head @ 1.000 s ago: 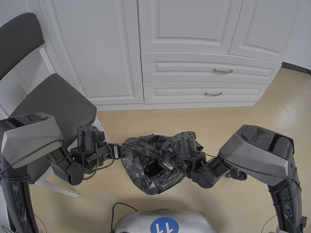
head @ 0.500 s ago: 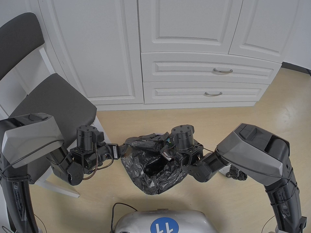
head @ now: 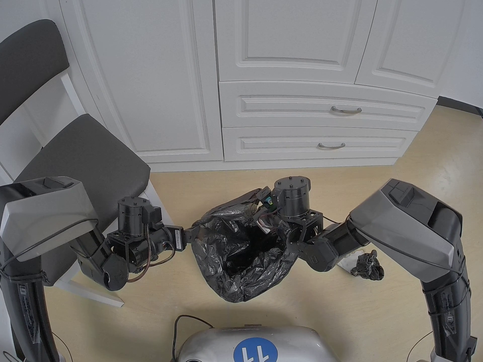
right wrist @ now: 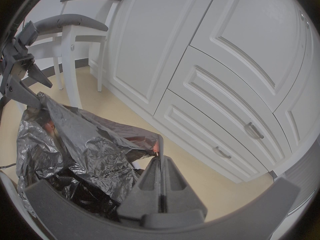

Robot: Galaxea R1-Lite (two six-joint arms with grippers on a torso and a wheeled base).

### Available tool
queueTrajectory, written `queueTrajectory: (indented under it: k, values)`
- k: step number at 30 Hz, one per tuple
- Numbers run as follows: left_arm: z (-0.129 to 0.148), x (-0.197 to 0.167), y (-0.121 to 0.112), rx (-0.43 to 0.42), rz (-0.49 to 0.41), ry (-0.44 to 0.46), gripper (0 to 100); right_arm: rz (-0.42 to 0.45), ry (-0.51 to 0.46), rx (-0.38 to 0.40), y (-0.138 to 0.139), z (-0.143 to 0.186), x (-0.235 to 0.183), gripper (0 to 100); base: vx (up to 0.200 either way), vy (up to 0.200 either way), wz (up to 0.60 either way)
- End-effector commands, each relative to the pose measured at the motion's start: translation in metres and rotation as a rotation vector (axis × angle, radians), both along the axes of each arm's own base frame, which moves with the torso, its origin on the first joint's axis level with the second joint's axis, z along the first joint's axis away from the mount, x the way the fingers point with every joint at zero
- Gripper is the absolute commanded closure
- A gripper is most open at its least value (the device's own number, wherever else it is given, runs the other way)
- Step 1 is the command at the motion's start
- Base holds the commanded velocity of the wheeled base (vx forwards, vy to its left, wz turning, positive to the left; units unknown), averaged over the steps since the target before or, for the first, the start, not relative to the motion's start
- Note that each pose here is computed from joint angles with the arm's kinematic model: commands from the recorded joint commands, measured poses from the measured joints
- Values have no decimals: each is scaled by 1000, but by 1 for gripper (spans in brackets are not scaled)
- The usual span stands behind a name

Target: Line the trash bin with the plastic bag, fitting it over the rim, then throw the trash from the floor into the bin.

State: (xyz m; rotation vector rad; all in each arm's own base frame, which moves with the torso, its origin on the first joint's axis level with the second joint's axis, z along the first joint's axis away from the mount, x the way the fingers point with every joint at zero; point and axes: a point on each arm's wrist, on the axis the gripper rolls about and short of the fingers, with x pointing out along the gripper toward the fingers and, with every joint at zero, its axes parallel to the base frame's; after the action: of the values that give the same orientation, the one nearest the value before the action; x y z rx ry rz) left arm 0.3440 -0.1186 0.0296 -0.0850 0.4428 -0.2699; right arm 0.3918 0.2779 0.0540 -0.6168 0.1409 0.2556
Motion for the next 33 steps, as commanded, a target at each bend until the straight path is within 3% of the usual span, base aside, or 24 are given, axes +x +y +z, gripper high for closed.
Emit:
queueTrajectory:
  k: [1, 9, 16, 24, 31, 33]
  values:
    - [4, -9, 1, 24, -18, 0, 0, 16, 40, -32, -2, -6, -14, 100, 0, 0, 0]
    - [16, -23, 0, 22, -78, -12, 0, 45, 128, -88, 2, -38, -32, 100, 0, 0, 0]
    - [18, -23, -1, 18, -77, -20, 0, 10, 93, -53, 6, -35, -2, 100, 0, 0, 0]
    - [21, -21, -1, 7, -76, -50, 0, -53, 67, 96, 15, -17, 38, 100, 0, 0, 0]
    - [22, -20, -1, 5, -73, -55, 0, -107, 8, 238, 29, -28, 64, 100, 0, 0, 0]
    - [21, -21, 0, 6, -73, -52, 0, -129, 9, 263, 27, -49, 74, 100, 0, 0, 0]
